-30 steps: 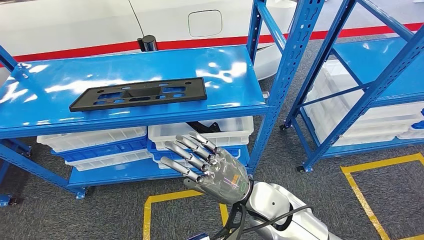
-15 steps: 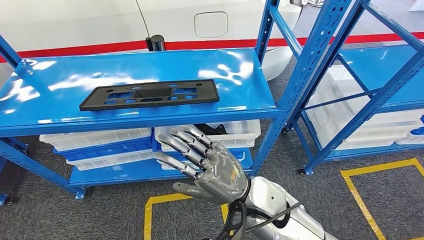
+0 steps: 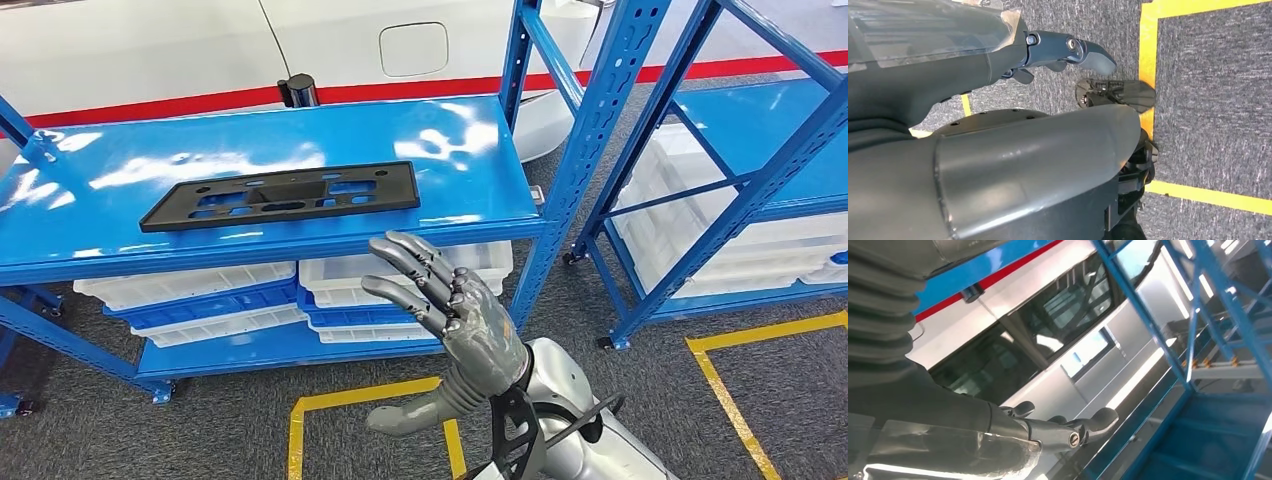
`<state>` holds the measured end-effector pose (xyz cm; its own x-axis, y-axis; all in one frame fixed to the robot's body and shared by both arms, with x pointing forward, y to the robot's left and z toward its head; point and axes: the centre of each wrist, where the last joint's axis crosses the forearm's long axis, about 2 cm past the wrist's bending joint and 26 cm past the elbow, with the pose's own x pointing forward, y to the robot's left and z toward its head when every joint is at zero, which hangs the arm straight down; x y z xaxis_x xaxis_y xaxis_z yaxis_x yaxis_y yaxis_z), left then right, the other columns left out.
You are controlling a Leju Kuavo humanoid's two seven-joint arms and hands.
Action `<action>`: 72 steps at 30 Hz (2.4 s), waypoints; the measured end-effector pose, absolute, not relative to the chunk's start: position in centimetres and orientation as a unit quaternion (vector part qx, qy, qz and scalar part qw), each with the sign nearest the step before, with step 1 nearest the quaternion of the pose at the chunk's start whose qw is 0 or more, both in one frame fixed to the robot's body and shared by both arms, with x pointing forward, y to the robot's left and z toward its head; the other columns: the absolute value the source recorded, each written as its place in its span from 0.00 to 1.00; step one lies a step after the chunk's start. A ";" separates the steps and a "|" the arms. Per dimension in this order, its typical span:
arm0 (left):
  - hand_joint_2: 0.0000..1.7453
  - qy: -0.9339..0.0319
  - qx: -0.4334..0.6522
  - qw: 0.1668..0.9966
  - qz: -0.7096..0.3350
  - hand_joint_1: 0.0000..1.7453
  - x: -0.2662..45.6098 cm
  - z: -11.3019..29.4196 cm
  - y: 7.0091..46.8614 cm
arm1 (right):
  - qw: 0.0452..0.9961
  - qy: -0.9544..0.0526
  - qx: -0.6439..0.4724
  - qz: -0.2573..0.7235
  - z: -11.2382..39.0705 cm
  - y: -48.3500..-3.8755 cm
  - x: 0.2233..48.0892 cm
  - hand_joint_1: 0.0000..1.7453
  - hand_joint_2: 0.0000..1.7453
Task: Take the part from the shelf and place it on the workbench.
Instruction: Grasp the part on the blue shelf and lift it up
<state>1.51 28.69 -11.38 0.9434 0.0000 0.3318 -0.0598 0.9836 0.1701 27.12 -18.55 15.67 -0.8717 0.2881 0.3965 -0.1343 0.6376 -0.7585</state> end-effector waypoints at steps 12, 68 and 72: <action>0.00 -0.166 0.098 0.981 0.021 0.00 1.4 -11.4 28.8 | 0.246 -0.862 -0.124 0.427 16.1 -19.8 27.6 0.00 0.00; 0.00 -0.168 0.095 0.981 0.005 0.00 1.5 -11.4 28.8 | 0.271 -0.858 -0.131 0.417 15.4 -20.2 27.3 0.00 0.00; 0.00 -0.167 0.093 0.982 0.002 0.00 1.5 -11.4 28.9 | 0.275 -0.858 -0.135 0.413 15.3 -20.4 27.1 0.00 0.25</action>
<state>1.53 28.89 -11.38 0.9444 -0.0273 0.3276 -0.0348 0.9826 0.1822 27.14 -20.41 15.26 -0.8127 0.4580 0.3603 0.0037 0.6223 -0.7828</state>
